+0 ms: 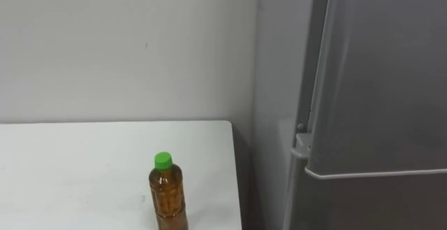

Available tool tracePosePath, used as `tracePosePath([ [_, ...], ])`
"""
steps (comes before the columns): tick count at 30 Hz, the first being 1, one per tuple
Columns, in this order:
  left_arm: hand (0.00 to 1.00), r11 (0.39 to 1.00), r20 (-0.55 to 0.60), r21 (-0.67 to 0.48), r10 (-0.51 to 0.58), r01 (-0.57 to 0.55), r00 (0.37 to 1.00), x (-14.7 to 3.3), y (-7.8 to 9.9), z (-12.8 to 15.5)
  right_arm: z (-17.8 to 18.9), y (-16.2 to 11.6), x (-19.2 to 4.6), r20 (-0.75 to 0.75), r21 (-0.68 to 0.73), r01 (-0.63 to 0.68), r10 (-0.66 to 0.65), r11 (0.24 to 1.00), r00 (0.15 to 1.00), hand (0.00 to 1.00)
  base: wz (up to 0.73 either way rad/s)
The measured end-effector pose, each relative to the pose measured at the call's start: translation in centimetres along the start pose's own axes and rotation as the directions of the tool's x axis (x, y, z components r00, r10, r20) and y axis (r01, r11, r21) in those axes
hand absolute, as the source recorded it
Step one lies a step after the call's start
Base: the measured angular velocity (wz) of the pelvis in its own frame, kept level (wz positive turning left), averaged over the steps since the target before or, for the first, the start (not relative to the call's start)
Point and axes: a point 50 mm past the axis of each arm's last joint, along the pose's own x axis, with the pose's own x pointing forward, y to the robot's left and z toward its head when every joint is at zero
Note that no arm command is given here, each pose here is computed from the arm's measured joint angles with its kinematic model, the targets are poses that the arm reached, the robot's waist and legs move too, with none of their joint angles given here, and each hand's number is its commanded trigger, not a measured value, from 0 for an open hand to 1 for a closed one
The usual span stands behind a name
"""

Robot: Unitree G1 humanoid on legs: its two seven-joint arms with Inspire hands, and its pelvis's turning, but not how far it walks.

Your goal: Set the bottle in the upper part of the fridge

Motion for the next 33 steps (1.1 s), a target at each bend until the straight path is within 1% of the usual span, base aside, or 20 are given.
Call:
tracePosePath([
  [1, 0.00, 1.000, 0.007, -0.027, 0.009, -0.008, 1.000, 0.0, 0.1, 0.2, 0.0, 0.0, 0.0, 0.000, -0.001, 0.001, -0.001, 1.000, 1.000, 0.00, 0.00],
  [3, 0.00, 0.991, 0.017, -0.127, 0.045, -0.043, 0.999, 0.0, 0.6, 0.6, 0.0, 0.0, 0.0, -0.002, -0.001, 0.006, -0.006, 1.000, 1.000, 0.00, 0.00],
  [4, 0.00, 0.987, 0.026, -0.153, 0.050, -0.046, 0.998, 0.1, 0.7, 0.9, 0.0, 0.0, 0.0, -0.002, -0.002, 0.006, -0.006, 1.000, 1.000, 0.00, 0.00],
  [6, 0.00, 0.966, 0.040, -0.249, 0.080, -0.068, 0.996, 0.1, 1.2, 1.5, 0.0, 0.0, 0.0, -0.002, -0.009, 0.006, -0.006, 1.000, 1.000, 0.00, 0.00],
  [10, 0.00, 0.928, 0.089, -0.360, 0.135, -0.095, 0.987, 0.1, 2.1, 3.1, -0.1, -0.2, -0.1, -0.001, 0.007, 0.005, -0.005, 1.000, 1.000, 0.00, 0.00],
  [12, 0.00, 0.881, 0.111, -0.460, 0.185, -0.114, 0.976, 0.0, 3.0, 4.1, -0.1, -0.5, -0.2, 0.005, 0.023, 0.014, -0.014, 1.000, 1.000, 0.00, -0.02],
  [13, 0.00, 0.868, 0.117, -0.482, 0.201, -0.121, 0.973, -0.1, 3.3, 4.4, -0.1, -0.6, -0.2, 0.004, 0.027, 0.017, -0.017, 0.999, 1.000, 0.00, -0.07],
  [15, 0.00, 0.808, 0.128, -0.571, 0.259, -0.142, 0.957, -0.3, 4.2, 5.1, -0.2, -1.1, -0.3, 0.012, 0.042, 0.032, -0.033, 0.999, 0.999, 0.00, -0.09],
  [16, 0.00, 0.794, 0.133, -0.590, 0.271, -0.144, 0.953, -0.4, 4.4, 5.3, -0.2, -1.2, -0.4, 0.014, 0.043, 0.036, -0.036, 0.998, 0.999, 0.00, -0.04],
  [18, 0.00, 0.745, 0.179, -0.656, 0.309, -0.121, 0.934, -0.9, 5.0, 6.8, -0.2, -1.4, -0.5, 0.017, 0.055, 0.047, -0.048, 0.997, 0.999, 0.00, 0.00],
  [19, 0.00, 0.736, 0.194, -0.668, 0.319, -0.113, 0.927, -1.0, 5.1, 7.2, -0.1, -1.4, -0.4, 0.018, 0.054, 0.048, -0.049, 0.997, 0.999, 0.00, 0.00],
  [21, 0.00, 0.694, 0.257, -0.716, 0.360, -0.074, 0.897, -1.7, 5.8, 9.0, 0.0, -1.5, -0.4, 0.025, 0.049, 0.057, -0.059, 0.997, 0.998, 0.00, 0.00],
  [23, 0.00, 0.665, 0.285, -0.745, 0.390, -0.054, 0.876, -2.1, 6.1, 10.0, 0.2, -1.6, -0.4, 0.031, 0.031, 0.066, -0.067, 0.997, 0.997, 0.00, -0.03],
  [25, 0.00, 0.653, 0.314, -0.756, 0.416, -0.040, 0.853, -2.7, 6.5, 10.9, 0.4, -1.6, -0.4, 0.041, 0.014, 0.067, -0.068, 0.998, 0.997, 0.00, -0.05],
  [27, 0.00, 0.635, 0.392, -0.772, 0.459, 0.014, 0.797, -4.2, 7.2, 13.1, 0.6, -1.5, -0.4, 0.053, 0.006, 0.064, -0.064, 0.998, 0.997, 0.00, 0.00],
  [28, 0.00, 0.632, 0.414, -0.775, 0.471, 0.030, 0.779, -4.6, 7.4, 13.7, 0.6, -1.5, -0.4, 0.054, 0.003, 0.063, -0.063, 0.998, 0.997, 0.00, -0.04],
  [30, 0.00, 0.618, 0.473, -0.782, 0.508, 0.079, 0.720, -5.9, 8.0, 15.2, 0.5, -1.6, -0.5, 0.052, -0.006, 0.065, -0.065, 0.998, 0.997, 0.00, -0.05],
  [31, 0.00, 0.615, 0.480, -0.784, 0.515, 0.084, 0.710, -6.2, 8.2, 15.5, 0.5, -1.6, -0.5, 0.053, -0.006, 0.065, -0.065, 0.998, 0.997, 0.00, -0.06],
  [33, 0.00, 0.590, 0.504, -0.799, 0.553, 0.115, 0.664, -7.5, 8.9, 16.6, 0.1, -1.6, -0.6, 0.051, 0.000, 0.064, -0.064, 0.998, 0.997, 0.00, 0.00],
])
